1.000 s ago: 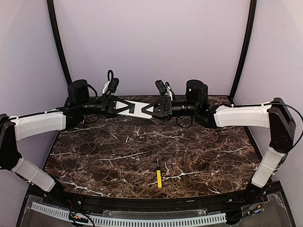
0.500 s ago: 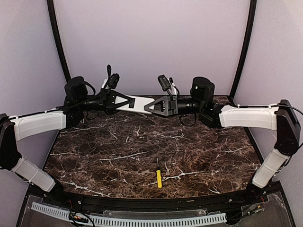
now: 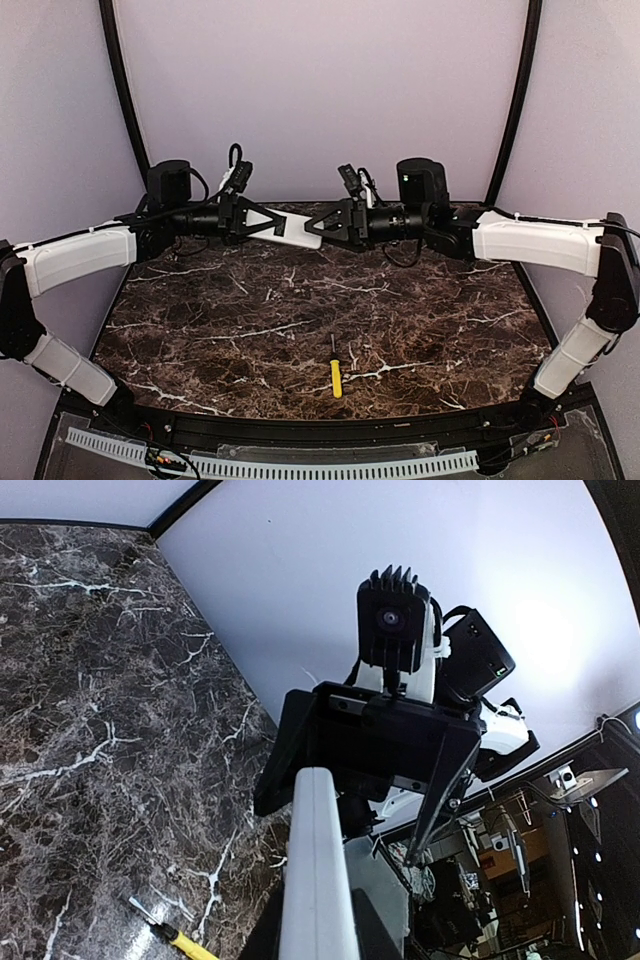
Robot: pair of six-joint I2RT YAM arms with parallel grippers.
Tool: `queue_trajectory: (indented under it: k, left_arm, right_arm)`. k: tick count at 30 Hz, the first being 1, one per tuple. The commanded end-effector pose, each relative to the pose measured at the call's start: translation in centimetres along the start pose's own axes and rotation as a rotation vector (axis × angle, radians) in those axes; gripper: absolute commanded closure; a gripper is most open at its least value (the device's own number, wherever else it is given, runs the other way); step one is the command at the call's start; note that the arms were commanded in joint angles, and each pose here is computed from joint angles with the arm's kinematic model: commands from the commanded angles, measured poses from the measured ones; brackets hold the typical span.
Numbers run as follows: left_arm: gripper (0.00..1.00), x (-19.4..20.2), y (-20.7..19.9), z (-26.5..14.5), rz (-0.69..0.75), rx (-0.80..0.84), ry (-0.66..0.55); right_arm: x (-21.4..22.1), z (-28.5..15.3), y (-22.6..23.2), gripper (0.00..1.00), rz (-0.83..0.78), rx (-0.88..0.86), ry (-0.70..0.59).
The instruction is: Unload the batteries from the remote control
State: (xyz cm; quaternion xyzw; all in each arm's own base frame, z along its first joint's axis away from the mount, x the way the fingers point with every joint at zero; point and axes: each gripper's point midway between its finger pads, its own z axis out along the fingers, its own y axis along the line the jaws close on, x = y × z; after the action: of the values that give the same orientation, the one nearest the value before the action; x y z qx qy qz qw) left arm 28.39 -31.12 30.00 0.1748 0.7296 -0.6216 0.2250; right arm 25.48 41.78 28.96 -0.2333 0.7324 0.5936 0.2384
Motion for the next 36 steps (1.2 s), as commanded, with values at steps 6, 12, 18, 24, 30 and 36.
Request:
queue_trajectory:
  k: [6,12,18,24,30,36]
  left_arm:
    - [1.0,-0.7,-1.1,-0.5,0.071,-0.012,-0.025]
    - [1.0,-0.8,-0.9,-0.5,0.072,-0.021,-0.031]
    - [1.0,-0.8,-0.7,-0.5,0.076,-0.031,-0.039]
    - [1.0,-0.7,-0.2,-0.5,0.072,-0.043,-0.042]
    - [1.0,-0.5,-0.3,-0.6,0.073,-0.04,-0.044]
    - [1.0,-0.4,-0.8,-0.7,0.075,-0.023,-0.041]
  right_arm:
    - [-1.6,0.3,-0.7,0.36,0.042,0.119,-0.038]
    - [-1.4,1.3,-0.8,0.48,0.046,0.128,-0.017]
    - [-0.9,1.6,-1.0,0.56,0.052,0.138,-0.003]
    - [-0.5,1.9,-1.0,0.61,0.051,0.135,0.009]
    - [-0.3,2.1,-0.9,0.78,0.04,0.131,0.016]
    - [0.1,1.9,-0.4,0.91,0.01,0.104,0.024]
